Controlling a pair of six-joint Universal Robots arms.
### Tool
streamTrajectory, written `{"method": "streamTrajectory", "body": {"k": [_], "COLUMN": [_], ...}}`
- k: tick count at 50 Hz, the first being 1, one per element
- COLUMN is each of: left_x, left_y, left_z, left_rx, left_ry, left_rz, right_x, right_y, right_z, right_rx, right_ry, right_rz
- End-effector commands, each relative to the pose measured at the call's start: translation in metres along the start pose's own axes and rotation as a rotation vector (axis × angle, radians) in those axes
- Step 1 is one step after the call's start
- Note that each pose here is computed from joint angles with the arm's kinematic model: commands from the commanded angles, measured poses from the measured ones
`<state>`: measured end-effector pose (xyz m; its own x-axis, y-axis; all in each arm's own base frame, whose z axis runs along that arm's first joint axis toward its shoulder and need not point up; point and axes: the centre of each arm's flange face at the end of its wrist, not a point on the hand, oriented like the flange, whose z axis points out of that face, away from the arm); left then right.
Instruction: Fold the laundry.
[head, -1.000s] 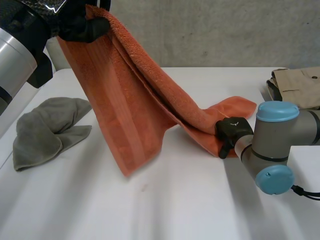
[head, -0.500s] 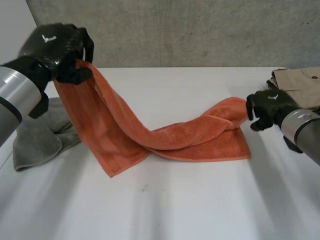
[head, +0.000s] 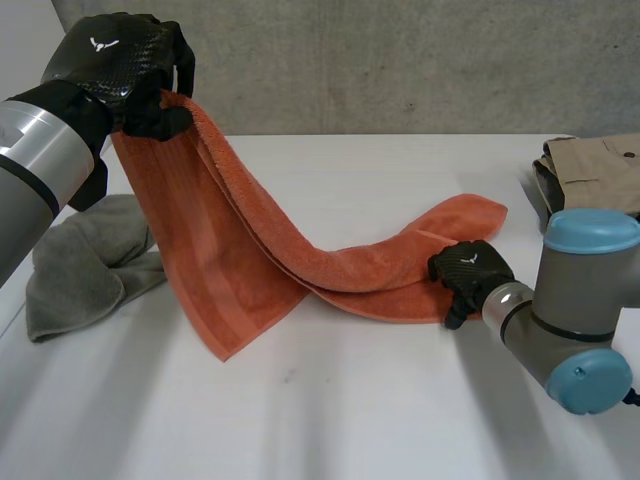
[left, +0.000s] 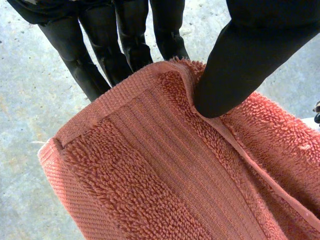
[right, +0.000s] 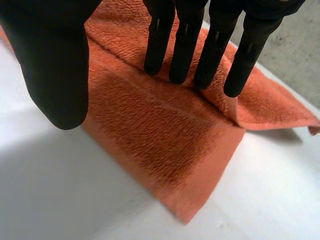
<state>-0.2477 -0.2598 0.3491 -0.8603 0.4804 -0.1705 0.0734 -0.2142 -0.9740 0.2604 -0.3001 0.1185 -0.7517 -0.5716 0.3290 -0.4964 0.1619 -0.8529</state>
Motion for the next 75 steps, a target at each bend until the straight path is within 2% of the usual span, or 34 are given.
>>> {"method": "streamTrajectory", "body": {"k": [1, 13, 36, 43, 47, 48, 51, 52, 55, 58, 62, 63, 66, 67, 71, 75], "left_x": [-0.001, -0.004, -0.012, -0.023, -0.040, -0.050, -0.065, -0.076, -0.093, -0.095, -0.076, -0.065, -0.048, -0.036, -0.022, -0.018], "left_y": [0.001, 0.002, 0.018, 0.032, 0.018, 0.004, -0.018, -0.034, -0.053, -0.053, 0.006, 0.034, 0.072, 0.093, 0.143, 0.184], "left_z": [-0.001, -0.003, 0.001, 0.023, 0.057, 0.071, 0.086, 0.092, 0.098, 0.098, 0.090, 0.084, 0.071, 0.062, 0.039, 0.017], "left_rx": [-0.003, -0.006, -0.046, -0.039, 0.110, 0.203, 0.344, 0.437, 0.571, 0.581, 0.352, 0.250, 0.122, 0.062, -0.087, -0.232], "left_ry": [-0.002, -0.012, -0.034, -0.059, -0.131, -0.184, -0.275, -0.340, -0.429, -0.446, -0.369, -0.330, -0.269, -0.225, -0.179, -0.174], "left_rz": [0.000, 0.002, 0.004, 0.012, 0.040, 0.056, 0.064, 0.073, 0.071, 0.069, 0.017, -0.007, -0.032, -0.038, -0.031, 0.018], "right_x": [0.003, 0.009, 0.031, 0.055, 0.091, 0.110, 0.138, 0.159, 0.190, 0.201, 0.184, 0.172, 0.154, 0.141, 0.117, 0.101], "right_y": [0.002, 0.006, -0.014, -0.053, -0.106, -0.134, -0.177, -0.203, -0.235, -0.240, -0.207, -0.188, -0.152, -0.126, -0.061, -0.012], "right_z": [0.014, 0.037, 0.049, 0.055, 0.058, 0.053, 0.034, 0.015, -0.019, -0.031, -0.016, -0.007, 0.004, 0.008, 0.015, 0.015], "right_rx": [0.060, 0.081, 0.150, 0.278, 0.457, 0.552, 0.703, 0.804, 0.972, 1.035, 0.870, 0.777, 0.611, 0.502, 0.259, 0.100], "right_ry": [0.033, 0.060, 0.142, 0.205, 0.313, 0.374, 0.476, 0.556, 0.677, 0.698, 0.556, 0.480, 0.365, 0.299, 0.211, 0.173], "right_rz": [-0.026, -0.042, -0.034, -0.020, -0.057, -0.070, -0.086, -0.073, -0.003, 0.038, 0.057, 0.058, 0.078, 0.097, 0.125, 0.094]}}
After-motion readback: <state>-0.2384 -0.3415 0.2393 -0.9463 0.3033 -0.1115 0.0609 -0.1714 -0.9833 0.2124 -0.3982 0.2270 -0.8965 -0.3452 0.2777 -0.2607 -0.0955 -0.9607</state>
